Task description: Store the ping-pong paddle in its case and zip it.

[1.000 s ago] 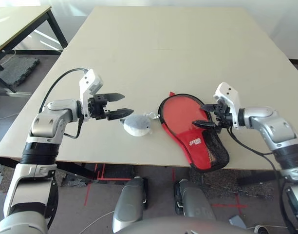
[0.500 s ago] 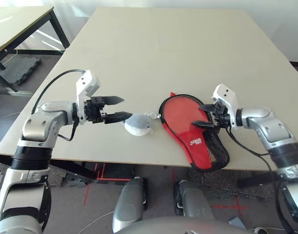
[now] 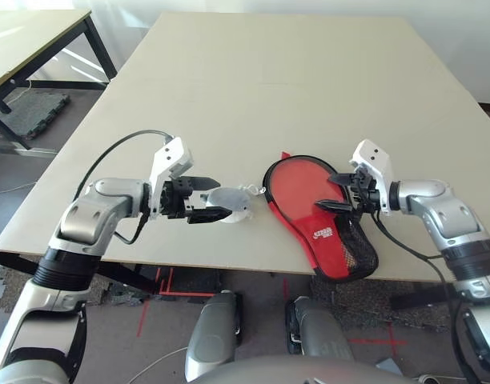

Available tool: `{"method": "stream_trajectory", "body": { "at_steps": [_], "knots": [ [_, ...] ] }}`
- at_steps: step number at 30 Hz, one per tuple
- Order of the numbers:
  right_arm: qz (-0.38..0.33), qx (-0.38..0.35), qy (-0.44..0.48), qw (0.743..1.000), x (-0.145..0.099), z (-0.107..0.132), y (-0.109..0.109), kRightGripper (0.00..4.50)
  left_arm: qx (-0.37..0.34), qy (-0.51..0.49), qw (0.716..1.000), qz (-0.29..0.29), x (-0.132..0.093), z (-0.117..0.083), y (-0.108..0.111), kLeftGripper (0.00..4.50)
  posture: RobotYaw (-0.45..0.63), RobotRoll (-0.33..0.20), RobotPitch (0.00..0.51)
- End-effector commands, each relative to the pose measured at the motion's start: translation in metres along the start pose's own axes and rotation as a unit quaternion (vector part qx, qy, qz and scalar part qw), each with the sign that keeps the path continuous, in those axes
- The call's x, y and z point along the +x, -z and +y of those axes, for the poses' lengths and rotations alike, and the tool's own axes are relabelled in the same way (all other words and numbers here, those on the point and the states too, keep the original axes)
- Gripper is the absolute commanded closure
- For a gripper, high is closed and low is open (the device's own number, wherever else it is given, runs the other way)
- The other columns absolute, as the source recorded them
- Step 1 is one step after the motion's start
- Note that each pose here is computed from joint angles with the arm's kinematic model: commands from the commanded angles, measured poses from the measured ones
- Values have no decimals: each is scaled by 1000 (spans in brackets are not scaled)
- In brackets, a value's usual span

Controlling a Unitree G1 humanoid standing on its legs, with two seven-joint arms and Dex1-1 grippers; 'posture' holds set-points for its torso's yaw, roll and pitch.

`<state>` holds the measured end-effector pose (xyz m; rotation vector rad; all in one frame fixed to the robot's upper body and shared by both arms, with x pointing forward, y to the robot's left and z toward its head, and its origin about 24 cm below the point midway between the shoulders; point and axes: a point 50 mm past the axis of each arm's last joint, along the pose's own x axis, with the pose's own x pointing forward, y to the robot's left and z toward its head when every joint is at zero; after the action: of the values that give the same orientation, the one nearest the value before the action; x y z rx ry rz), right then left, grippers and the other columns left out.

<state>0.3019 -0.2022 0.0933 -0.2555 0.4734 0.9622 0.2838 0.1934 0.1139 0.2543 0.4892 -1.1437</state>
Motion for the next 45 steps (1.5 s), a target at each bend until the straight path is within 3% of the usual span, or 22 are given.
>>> {"method": "stream_trajectory", "body": {
  "at_steps": [1, 8, 10, 29, 38, 45],
  "knots": [
    [17, 34, -11, 999, 4, 7, 14, 0, 22, -15, 999, 29, 6, 7, 6, 1361, 158, 0, 122],
    [29, 44, -14, 999, 2, 10, 20, 0, 67, -59, 995, 45, 18, 26, 1, 4017, 154, 0, 128],
    [32, 49, -18, 998, 1, 12, 22, 0, 74, -67, 994, 40, 19, 30, -3, 4471, 152, 0, 130],
    [61, 84, -19, 994, -2, 28, 44, 0, 137, -127, 981, 47, 13, 69, -32, 4483, 131, 0, 166],
    [64, 95, -23, 993, -3, 33, 47, 0, 164, -164, 973, 12, 10, 84, -62, 4483, 125, 0, 179],
    [70, 106, -22, 992, -4, 38, 51, 0, 191, -217, 957, 26, 13, 99, -74, 4483, 111, 0, 181]
  ]
}}
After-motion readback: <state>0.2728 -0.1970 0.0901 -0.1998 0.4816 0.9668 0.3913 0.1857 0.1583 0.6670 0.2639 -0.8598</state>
